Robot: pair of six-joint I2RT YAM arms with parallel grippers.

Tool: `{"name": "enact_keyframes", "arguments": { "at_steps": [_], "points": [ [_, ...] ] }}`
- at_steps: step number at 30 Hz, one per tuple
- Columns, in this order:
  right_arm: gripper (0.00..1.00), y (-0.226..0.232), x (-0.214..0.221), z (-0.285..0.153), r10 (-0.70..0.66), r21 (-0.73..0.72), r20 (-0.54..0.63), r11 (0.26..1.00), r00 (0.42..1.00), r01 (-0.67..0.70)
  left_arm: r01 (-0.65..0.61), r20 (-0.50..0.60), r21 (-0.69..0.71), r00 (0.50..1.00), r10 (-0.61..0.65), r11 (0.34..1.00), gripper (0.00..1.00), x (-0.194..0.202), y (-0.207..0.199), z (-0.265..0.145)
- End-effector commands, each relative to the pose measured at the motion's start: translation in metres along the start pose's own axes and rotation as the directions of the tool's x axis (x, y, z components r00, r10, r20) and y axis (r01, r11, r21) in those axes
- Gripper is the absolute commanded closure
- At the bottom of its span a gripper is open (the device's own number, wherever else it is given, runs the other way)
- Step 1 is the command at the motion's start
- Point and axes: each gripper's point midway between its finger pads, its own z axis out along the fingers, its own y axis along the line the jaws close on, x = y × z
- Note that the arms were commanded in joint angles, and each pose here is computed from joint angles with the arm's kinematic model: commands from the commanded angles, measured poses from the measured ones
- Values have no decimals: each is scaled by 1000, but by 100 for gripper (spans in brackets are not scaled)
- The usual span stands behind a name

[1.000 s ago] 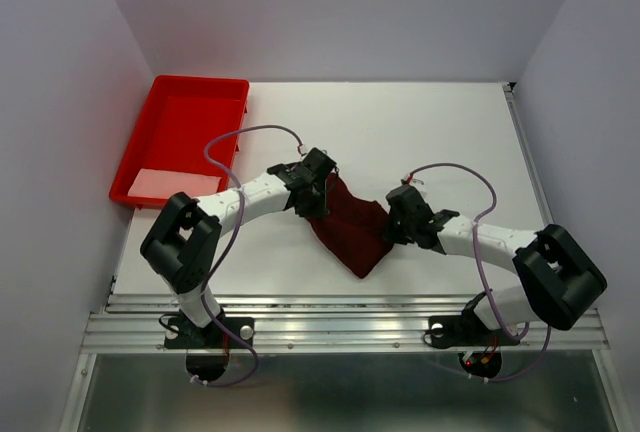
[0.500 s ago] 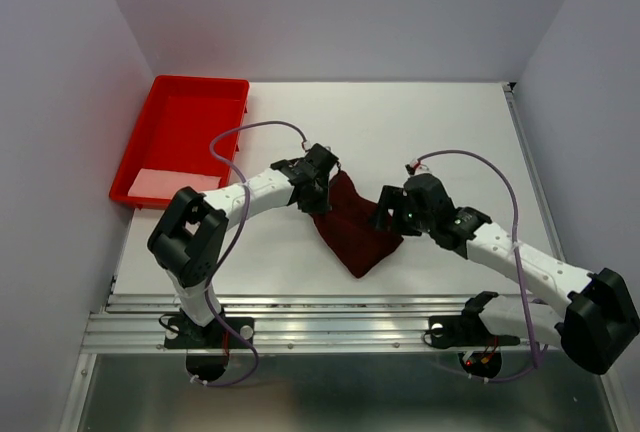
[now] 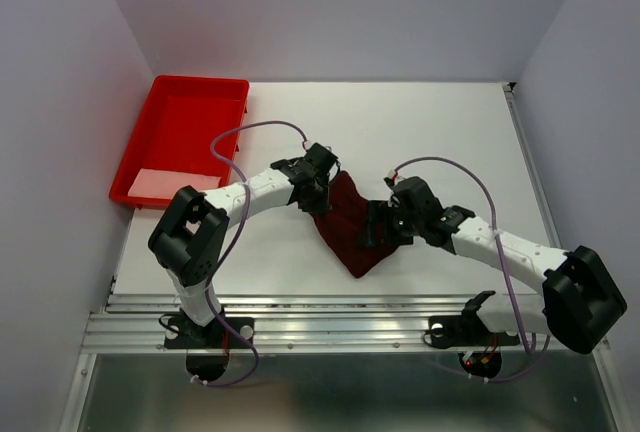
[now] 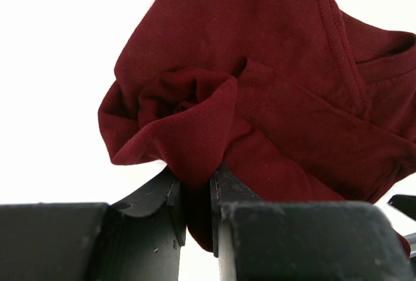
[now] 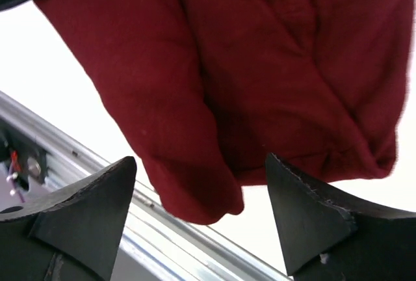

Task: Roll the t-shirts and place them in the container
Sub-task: Roll the T-shirt to the center of the board.

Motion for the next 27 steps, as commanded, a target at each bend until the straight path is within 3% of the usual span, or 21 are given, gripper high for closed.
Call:
{"name": "enact_keyframes", "arguments": {
  "at_steps": [1,3,11,14,15,19,21,24,27],
  "points": [
    [19,22,0,2,-62,-116,2,991,998,62,-8,41,24,999,7,1000,100,-17,-9,-4],
    [28,35,5,2,-78,-174,-4,982,997,76,-6,41,24,999,5,1000,100,-17,-9,-3],
    [40,51,22,11,-126,-222,-69,969,990,108,5,36,17,999,-5,1000,100,-16,-7,0],
    [58,52,24,13,-127,-212,-67,971,990,111,5,37,18,999,-6,1000,100,-17,-7,0],
    [69,53,22,12,-124,-213,-56,971,991,110,8,38,17,999,-8,1000,100,-17,-7,0],
    [84,56,18,11,-123,-218,-44,970,991,111,10,35,16,999,-11,1000,100,-16,-5,1],
    [82,60,19,12,-134,-223,-46,967,990,121,10,30,16,1000,-10,1000,100,-14,-4,3],
    [56,53,20,17,-135,-178,-52,976,990,124,11,29,18,999,-12,1000,100,-13,-3,4],
    [42,55,25,22,-151,-170,-64,976,986,139,18,33,23,999,-19,1000,100,-14,-2,3]
  ]
}}
